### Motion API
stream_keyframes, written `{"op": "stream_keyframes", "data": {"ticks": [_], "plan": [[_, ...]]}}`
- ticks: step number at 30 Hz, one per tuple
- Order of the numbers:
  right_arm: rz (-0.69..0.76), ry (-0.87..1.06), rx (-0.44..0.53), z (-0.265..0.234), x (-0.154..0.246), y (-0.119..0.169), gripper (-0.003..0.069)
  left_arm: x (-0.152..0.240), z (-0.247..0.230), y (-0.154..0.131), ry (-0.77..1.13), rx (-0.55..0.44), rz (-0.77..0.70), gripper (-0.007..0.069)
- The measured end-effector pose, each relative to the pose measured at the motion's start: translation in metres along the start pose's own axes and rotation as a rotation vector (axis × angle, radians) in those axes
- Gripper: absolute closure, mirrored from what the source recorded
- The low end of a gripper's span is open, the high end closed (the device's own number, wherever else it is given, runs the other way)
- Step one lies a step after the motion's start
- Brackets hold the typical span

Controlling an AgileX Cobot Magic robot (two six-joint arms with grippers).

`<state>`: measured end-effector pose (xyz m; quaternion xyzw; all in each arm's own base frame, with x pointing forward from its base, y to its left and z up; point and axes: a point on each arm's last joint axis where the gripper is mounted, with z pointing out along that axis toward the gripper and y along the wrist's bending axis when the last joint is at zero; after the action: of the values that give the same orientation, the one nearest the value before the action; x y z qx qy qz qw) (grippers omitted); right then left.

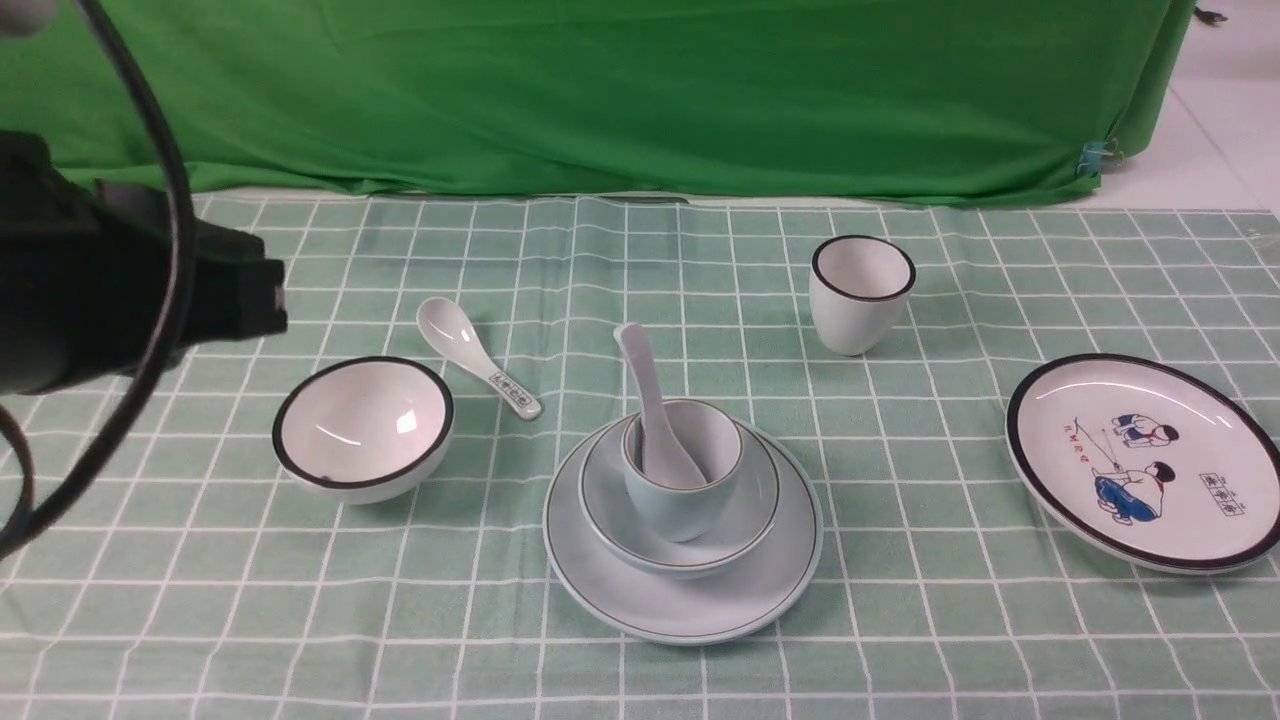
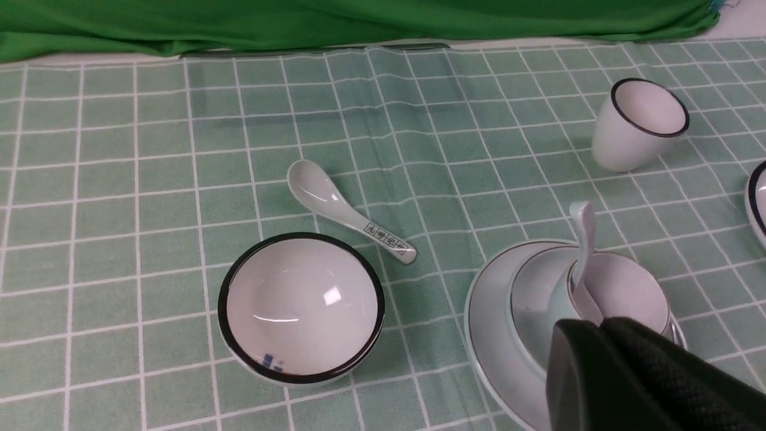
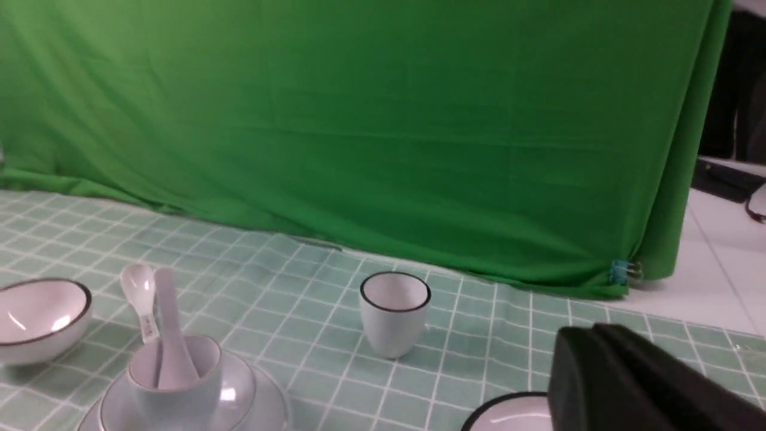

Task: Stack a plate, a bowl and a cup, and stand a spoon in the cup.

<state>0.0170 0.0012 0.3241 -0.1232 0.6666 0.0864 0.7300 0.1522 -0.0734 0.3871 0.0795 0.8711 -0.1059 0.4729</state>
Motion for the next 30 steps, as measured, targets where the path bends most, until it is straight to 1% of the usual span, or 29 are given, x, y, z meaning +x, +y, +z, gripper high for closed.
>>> {"op": "stream_keyframes", "data": {"ticks": [2, 5, 8, 12, 17, 21, 26, 28, 30], "plan": [[0.004, -0.053, -0.001, -0.004, 0.0, 0.0, 0.0632, 0.008, -0.005, 0.003, 0.003, 0.004, 0.026, 0.0617], [0.005, -0.089, -0.001, -0.006, -0.002, 0.0, 0.0615, 0.032, -0.022, 0.013, -0.034, 0.02, 0.022, 0.0617], [0.005, -0.089, -0.001, -0.006, -0.001, 0.0, 0.0587, 0.059, -0.034, 0.021, -0.102, 0.053, 0.014, 0.0617], [0.005, -0.089, -0.001, -0.006, -0.001, 0.0, 0.0572, 0.087, -0.042, 0.029, -0.166, 0.082, 0.007, 0.0615], [0.005, -0.089, -0.001, -0.006, -0.001, 0.0, 0.0553, 0.116, -0.044, 0.037, -0.187, 0.097, -0.004, 0.0615], [0.005, -0.09, -0.001, -0.006, -0.001, 0.0, 0.0543, 0.13, -0.038, 0.039, -0.161, 0.094, -0.001, 0.0615], [0.005, -0.09, -0.001, -0.006, -0.001, 0.0, 0.0533, 0.137, -0.032, 0.039, -0.137, 0.088, 0.024, 0.0615], [0.005, -0.09, -0.001, -0.006, -0.001, 0.0, 0.0529, 0.135, -0.032, 0.038, -0.16, 0.099, 0.022, 0.0615], [0.005, -0.09, -0.001, -0.006, -0.001, 0.0, 0.0522, 0.131, -0.035, 0.035, -0.246, 0.143, 0.038, 0.0615]]}}
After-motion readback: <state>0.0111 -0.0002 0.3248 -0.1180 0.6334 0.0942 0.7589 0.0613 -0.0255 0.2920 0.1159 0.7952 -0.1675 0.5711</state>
